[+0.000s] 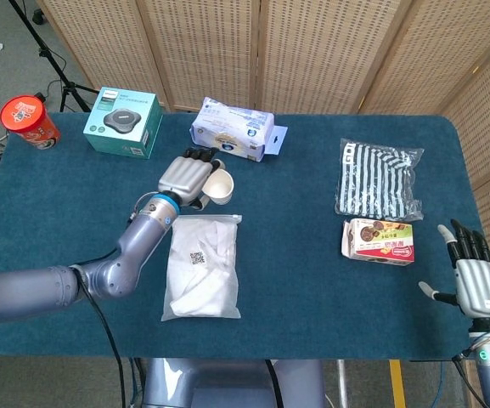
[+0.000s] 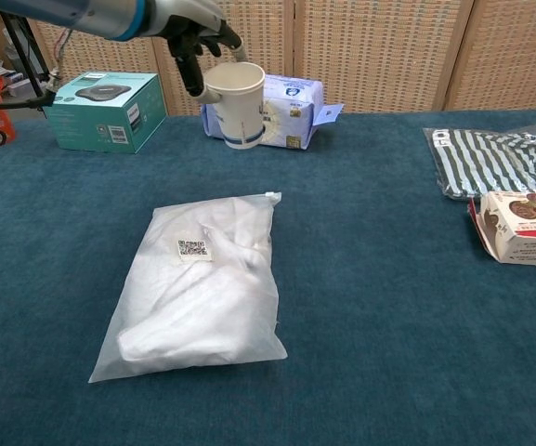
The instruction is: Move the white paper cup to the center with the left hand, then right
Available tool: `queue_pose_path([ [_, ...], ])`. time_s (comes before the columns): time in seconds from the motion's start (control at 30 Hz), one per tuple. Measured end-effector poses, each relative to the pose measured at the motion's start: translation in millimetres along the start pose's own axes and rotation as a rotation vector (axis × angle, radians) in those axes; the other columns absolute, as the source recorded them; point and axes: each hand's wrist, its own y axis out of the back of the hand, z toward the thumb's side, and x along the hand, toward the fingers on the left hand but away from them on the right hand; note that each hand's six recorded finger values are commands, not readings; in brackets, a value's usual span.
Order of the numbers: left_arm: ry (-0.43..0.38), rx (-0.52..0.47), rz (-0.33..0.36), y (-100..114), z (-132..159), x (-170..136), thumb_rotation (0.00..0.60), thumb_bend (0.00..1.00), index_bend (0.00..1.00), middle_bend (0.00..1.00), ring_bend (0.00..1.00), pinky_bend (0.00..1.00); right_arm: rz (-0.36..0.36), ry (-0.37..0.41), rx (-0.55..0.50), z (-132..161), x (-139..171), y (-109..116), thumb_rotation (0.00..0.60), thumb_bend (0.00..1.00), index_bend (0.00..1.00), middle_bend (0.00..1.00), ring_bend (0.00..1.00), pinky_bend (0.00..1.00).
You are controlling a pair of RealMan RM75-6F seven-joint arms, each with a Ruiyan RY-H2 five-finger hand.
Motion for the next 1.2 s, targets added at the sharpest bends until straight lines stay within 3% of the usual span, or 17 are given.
queue_pose_path([
  [0.27, -0.058, 0.034, -0.025, -8.9, 56.0, 28.0, 0.6, 0.41, 0.29, 0.0, 0.0, 0.0, 0.01, -0.031, -0.044, -14.0, -3.6, 2.3, 0.6, 0.13, 0.0, 0.0, 0.0, 0.0],
  [0.6, -0.12, 0.086, -0.066, -39.3, 116.0, 54.5, 0.6, 0.33, 0.29, 0.0, 0.0, 0.0, -0.007, -0.058, -0.077, -27.2, -6.5, 8.8, 0.6, 0.13, 0.0, 0.0, 0.0, 0.0],
  [0.8, -0.125, 0.13, -0.074, -56.0, 128.2, 63.0, 0.6, 0.19, 0.29, 0.0, 0.0, 0.0, -0.015, -0.06, -0.082, -29.1, -7.2, 10.2, 0.6, 0.13, 0.0, 0.0, 0.0, 0.0],
  [0.9, -0.126, 0.142, -0.064, -56.7, 129.2, 64.1, 0.6, 0.12, 0.21, 0.0, 0.0, 0.0, -0.019, -0.058, -0.086, -28.6, -7.4, 10.4, 0.6, 0.13, 0.0, 0.0, 0.0, 0.0],
  [1.07, -0.121, 0.142, -0.051, -56.4, 127.6, 65.4, 0.6, 0.11, 0.08, 0.0, 0.0, 0.0, -0.026, -0.052, -0.088, -27.6, -7.1, 11.1, 0.6, 0.13, 0.0, 0.0, 0.0, 0.0],
  [1.2, -0.11, 0.131, -0.048, -57.2, 123.3, 66.3, 0.6, 0.1, 0.05, 0.0, 0.0, 0.0, -0.031, -0.05, -0.089, -27.5, -6.3, 12.1, 0.6, 0.13, 0.0, 0.0, 0.0, 0.0],
])
